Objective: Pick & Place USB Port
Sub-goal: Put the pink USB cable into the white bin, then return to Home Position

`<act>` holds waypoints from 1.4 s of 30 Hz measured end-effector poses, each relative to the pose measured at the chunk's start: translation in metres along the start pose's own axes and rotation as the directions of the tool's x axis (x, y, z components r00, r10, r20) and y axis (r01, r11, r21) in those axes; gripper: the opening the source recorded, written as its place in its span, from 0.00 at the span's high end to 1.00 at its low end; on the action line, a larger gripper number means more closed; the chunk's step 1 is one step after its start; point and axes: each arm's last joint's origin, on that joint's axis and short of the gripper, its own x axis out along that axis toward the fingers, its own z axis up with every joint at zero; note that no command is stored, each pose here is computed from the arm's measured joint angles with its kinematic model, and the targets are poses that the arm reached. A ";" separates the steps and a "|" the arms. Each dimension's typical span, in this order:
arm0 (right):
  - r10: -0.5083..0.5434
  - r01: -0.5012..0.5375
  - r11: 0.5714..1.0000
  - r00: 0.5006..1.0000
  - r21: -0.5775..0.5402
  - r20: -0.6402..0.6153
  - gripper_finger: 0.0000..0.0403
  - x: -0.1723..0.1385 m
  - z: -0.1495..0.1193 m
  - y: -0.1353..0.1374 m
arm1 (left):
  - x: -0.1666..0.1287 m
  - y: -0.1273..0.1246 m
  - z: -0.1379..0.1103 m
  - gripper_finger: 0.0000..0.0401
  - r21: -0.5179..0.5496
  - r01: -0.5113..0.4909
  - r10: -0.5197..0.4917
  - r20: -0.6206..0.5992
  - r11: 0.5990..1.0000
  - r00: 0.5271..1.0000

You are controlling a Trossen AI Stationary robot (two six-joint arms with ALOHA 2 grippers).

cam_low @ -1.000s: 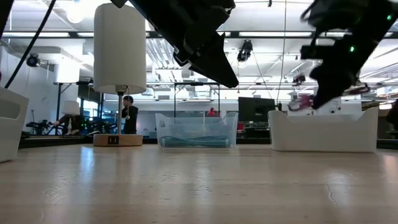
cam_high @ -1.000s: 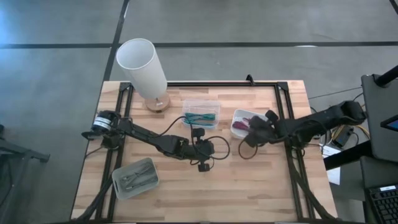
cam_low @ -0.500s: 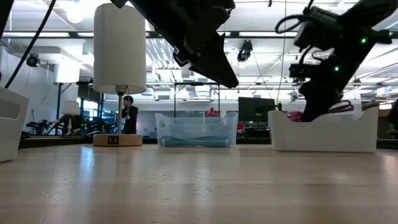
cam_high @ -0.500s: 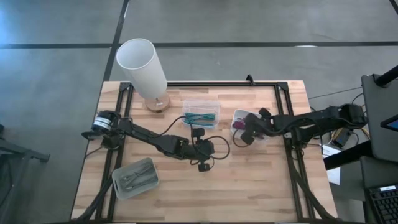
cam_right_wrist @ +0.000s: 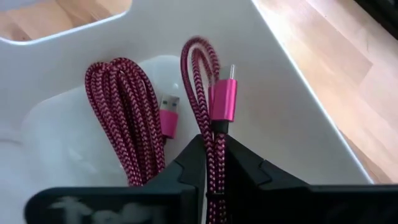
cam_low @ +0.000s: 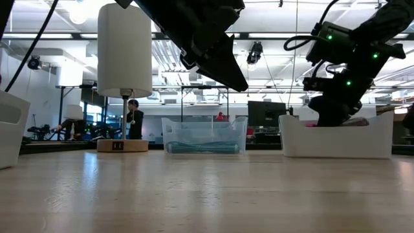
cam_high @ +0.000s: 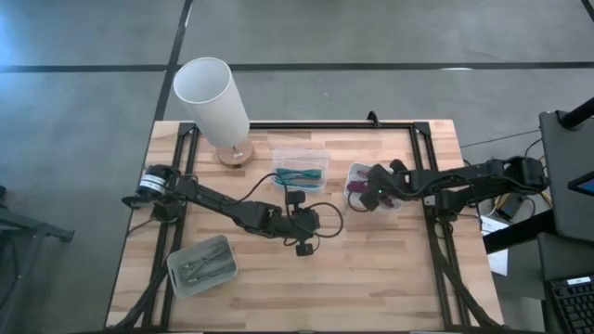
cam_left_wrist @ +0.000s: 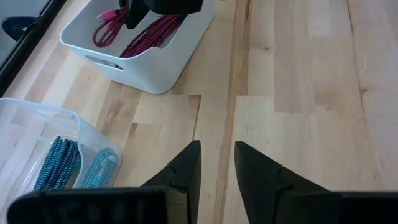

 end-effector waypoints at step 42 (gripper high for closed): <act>0.608 -0.490 0.778 0.747 -0.394 0.271 0.77 -0.140 0.048 0.035 | -0.128 0.055 -0.027 0.76 -0.198 -0.136 0.174 0.191 0.971 0.966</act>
